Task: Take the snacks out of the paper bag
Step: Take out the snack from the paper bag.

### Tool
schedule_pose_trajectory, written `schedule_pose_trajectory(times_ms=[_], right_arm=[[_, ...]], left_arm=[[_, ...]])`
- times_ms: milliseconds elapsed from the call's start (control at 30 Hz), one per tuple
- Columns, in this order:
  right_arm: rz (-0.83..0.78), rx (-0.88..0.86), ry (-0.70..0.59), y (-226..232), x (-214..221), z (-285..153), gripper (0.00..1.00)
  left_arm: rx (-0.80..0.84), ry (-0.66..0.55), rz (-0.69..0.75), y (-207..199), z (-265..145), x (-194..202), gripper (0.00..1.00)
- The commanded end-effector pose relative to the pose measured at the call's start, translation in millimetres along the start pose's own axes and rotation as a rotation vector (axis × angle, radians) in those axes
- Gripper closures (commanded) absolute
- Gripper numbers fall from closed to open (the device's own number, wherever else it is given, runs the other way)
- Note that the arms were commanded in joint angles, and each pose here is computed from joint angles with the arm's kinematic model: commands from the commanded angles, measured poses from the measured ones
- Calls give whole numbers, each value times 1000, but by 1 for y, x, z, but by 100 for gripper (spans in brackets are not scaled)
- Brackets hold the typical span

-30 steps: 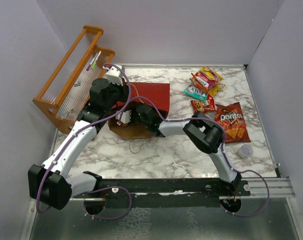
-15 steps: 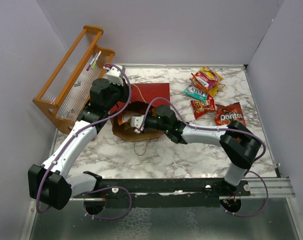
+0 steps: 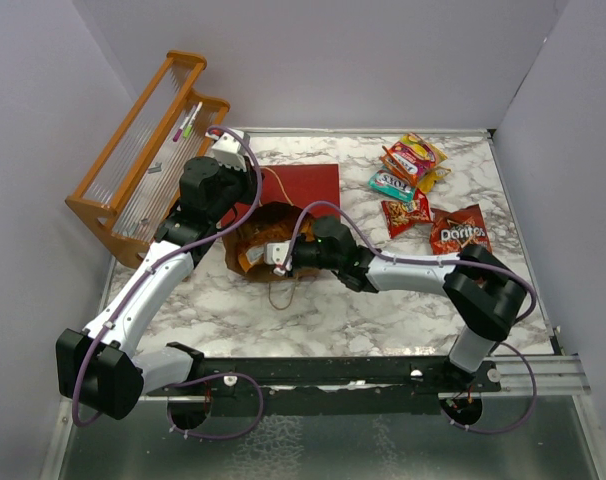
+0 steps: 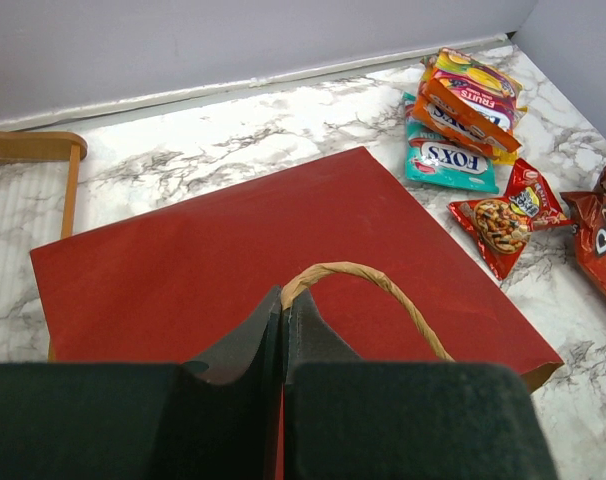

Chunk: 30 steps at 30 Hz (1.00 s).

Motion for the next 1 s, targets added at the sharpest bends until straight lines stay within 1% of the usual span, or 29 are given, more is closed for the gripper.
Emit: schedule_pose_trajectory(times_ms=[0, 67, 133, 300, 400, 500, 567, 633, 733, 800, 867, 933, 967], right_arm=[[-92, -48, 84, 2, 13, 11, 86], [-120, -43, 116, 4, 19, 12, 74], [-140, -46, 142, 6, 27, 14, 67], [-178, -30, 189, 9, 41, 22, 55], [-218, 7, 214, 9, 46, 27, 45], [-289, 4, 235, 11, 49, 32, 40], [-344, 20, 247, 11, 50, 35, 33], [-393, 53, 247, 11, 49, 37, 30], [-418, 72, 241, 8, 48, 42, 31], [-418, 85, 239, 5, 45, 46, 35], [-411, 67, 213, 6, 40, 48, 44], [-389, 41, 183, 8, 36, 48, 59], [-378, 41, 171, 8, 35, 47, 65]], left_arm=[[16, -57, 2, -2, -4, -12, 100], [18, -56, 1, -2, -4, -12, 100], [19, -55, -1, -2, -4, -13, 100], [19, -54, -2, -2, -4, -13, 100], [21, -52, -2, -2, -4, -12, 100], [23, -52, -4, -2, -4, -12, 100], [25, -51, -5, -2, -4, -12, 100], [27, -51, -6, -2, -3, -12, 100], [30, -54, -9, -3, -4, -13, 100], [34, -54, -9, -3, -4, -13, 100], [34, -55, -12, -3, -4, -12, 100], [36, -56, -13, -3, -4, -13, 100], [36, -56, -13, -3, -4, -13, 100]])
Point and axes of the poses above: each gripper's point midway between its finger pads, its own z axis out along the fingers, its own y axis along the line the jaws close on, x = y × z, the point moved 9 cm from there along -z, back along the fingers, and after that the axes turned 4 degrees about z, right-handed, at the moved point
